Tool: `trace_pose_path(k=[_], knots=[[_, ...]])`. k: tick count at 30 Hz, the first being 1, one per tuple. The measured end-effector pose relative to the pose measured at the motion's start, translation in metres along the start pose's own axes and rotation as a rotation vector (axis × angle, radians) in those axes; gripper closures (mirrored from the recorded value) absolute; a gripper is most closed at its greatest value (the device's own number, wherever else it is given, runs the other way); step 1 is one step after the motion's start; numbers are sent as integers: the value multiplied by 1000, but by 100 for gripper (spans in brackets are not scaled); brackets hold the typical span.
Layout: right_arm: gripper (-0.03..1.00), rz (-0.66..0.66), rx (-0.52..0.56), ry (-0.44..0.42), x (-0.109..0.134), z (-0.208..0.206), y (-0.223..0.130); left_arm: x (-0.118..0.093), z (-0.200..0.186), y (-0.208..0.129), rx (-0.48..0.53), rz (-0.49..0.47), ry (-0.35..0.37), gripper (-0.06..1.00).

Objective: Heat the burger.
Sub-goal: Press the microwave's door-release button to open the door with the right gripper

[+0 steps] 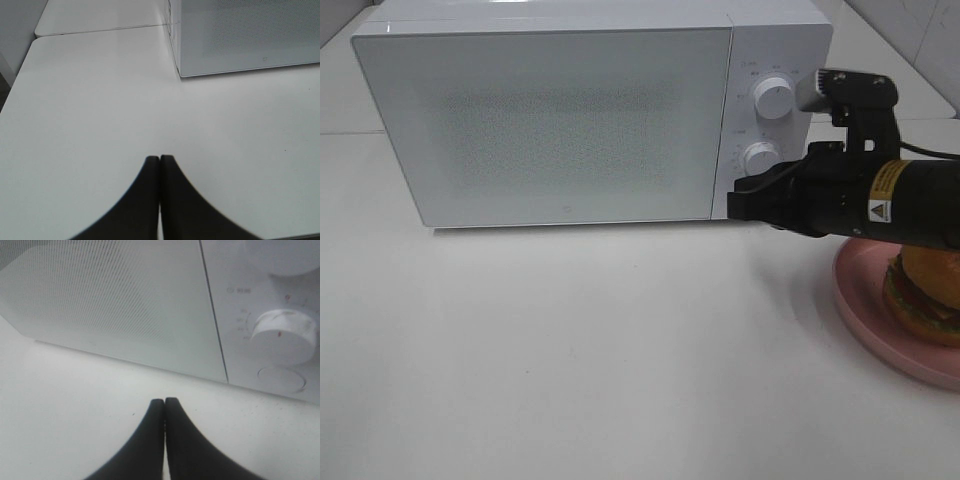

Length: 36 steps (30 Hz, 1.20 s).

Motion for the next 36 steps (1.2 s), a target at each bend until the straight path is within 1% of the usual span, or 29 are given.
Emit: trace_pose_path(k=[1, 4, 8, 10, 13, 14, 15, 16, 17, 18, 20, 23, 24, 25, 26, 28, 31, 33, 34, 36], knots=[[97, 14, 21, 9, 5, 7, -5, 0, 0, 0, 0, 0, 0, 94], [97, 31, 42, 23, 12, 16, -11, 0, 0, 0, 0, 0, 0, 94], [97, 55, 53, 29, 15, 25, -13, 0, 0, 0, 0, 0, 0, 94], [97, 145, 46, 18, 13, 35, -10, 0, 0, 0, 0, 0, 0, 94], [97, 174, 45, 17, 12, 38, -9, 0, 0, 0, 0, 0, 0, 94], [97, 232, 45, 16, 12, 43, -8, 0, 0, 0, 0, 0, 0, 94], [97, 232, 45, 16, 12, 43, -8, 0, 0, 0, 0, 0, 0, 94], [97, 306, 50, 13, 11, 48, -9, 0, 0, 0, 0, 0, 0, 94], [97, 344, 54, 11, 10, 50, -10, 0, 0, 0, 0, 0, 0, 94], [97, 344, 54, 11, 10, 50, -10, 0, 0, 0, 0, 0, 0, 94], [97, 483, 64, 4, 8, 54, -15, 0, 0, 0, 0, 0, 0, 94], [97, 522, 65, 0, 8, 55, -17, 0, 0, 0, 0, 0, 0, 94], [97, 605, 62, -14, 6, 57, -19, 0, 0, 0, 0, 0, 0, 94], [97, 646, 59, -25, 4, 58, -21, 0, 0, 0, 0, 0, 0, 94], [97, 646, 59, -25, 4, 58, -21, 0, 0, 0, 0, 0, 0, 94], [97, 777, 26, -76, -3, 62, -25, 0, 0, 0, 0, 0, 0, 94], [97, 803, 12, -88, -5, 63, -25, 0, 0, 0, 0, 0, 0, 94], [97, 882, -39, -123, -10, 63, -22, 0, 0, 0, 0, 0, 0, 94], [97, 882, -39, -123, -10, 63, -22, 0, 0, 0, 0, 0, 0, 94], [97, 989, -104, -181, -18, 62, -21, 0, 0, 0, 0, 0, 0, 94]])
Point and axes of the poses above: a point on each arm's last joint axis where the gripper is mounted, z pointing out along that axis toward the gripper, x along the wrist's bending axis when the last joint is at zero, y = z × x, the point moved 1 cm from there along z, pointing out along that axis toward the gripper, and after that the axes turned 1 degree about -z, right-handed, at the moved point
